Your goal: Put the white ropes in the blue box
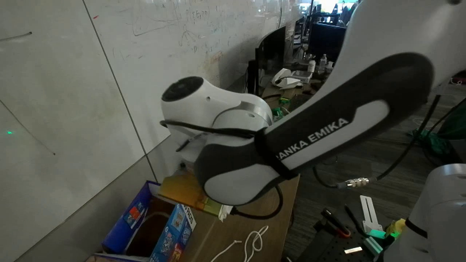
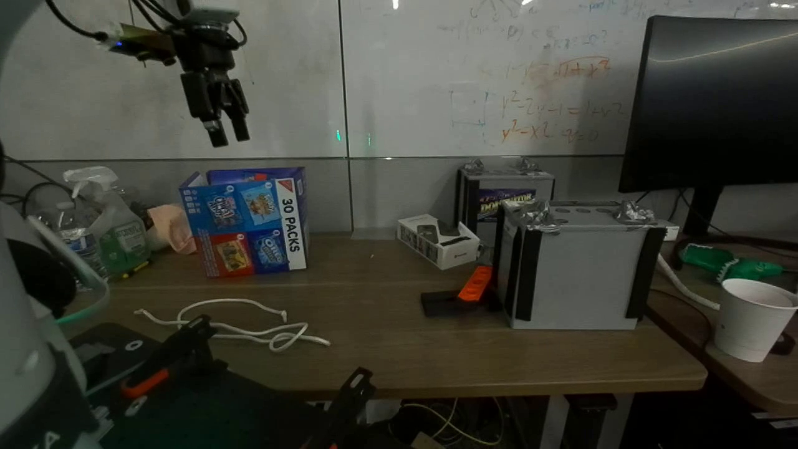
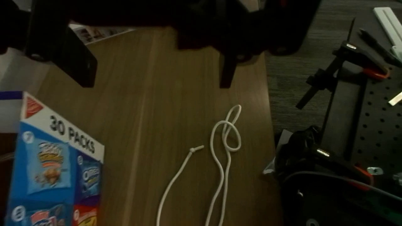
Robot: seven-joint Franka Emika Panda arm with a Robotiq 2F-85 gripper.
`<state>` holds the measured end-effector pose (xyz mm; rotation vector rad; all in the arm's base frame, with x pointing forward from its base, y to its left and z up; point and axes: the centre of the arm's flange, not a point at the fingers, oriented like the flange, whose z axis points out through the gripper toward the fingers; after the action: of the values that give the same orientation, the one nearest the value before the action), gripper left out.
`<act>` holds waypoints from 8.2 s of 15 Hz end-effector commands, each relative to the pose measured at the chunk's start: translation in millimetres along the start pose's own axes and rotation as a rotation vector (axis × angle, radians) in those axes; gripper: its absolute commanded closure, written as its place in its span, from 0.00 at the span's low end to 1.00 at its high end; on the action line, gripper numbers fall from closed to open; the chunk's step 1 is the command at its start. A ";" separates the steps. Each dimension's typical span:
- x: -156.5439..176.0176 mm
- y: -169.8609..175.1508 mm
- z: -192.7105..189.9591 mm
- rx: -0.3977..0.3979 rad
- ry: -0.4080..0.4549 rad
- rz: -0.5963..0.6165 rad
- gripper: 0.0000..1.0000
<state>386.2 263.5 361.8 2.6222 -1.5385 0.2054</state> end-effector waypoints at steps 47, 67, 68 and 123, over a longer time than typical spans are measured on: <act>9.3 72.6 328.7 0.000 -0.163 0.098 0.49; 18.0 16.1 122.0 0.191 -0.080 -0.131 0.96; 11.0 11.8 106.0 0.203 -0.075 -0.154 0.96; -95.5 -163.3 -124.6 0.471 -0.016 -0.168 0.96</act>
<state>463.9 449.7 482.3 3.0004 -1.5098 0.7266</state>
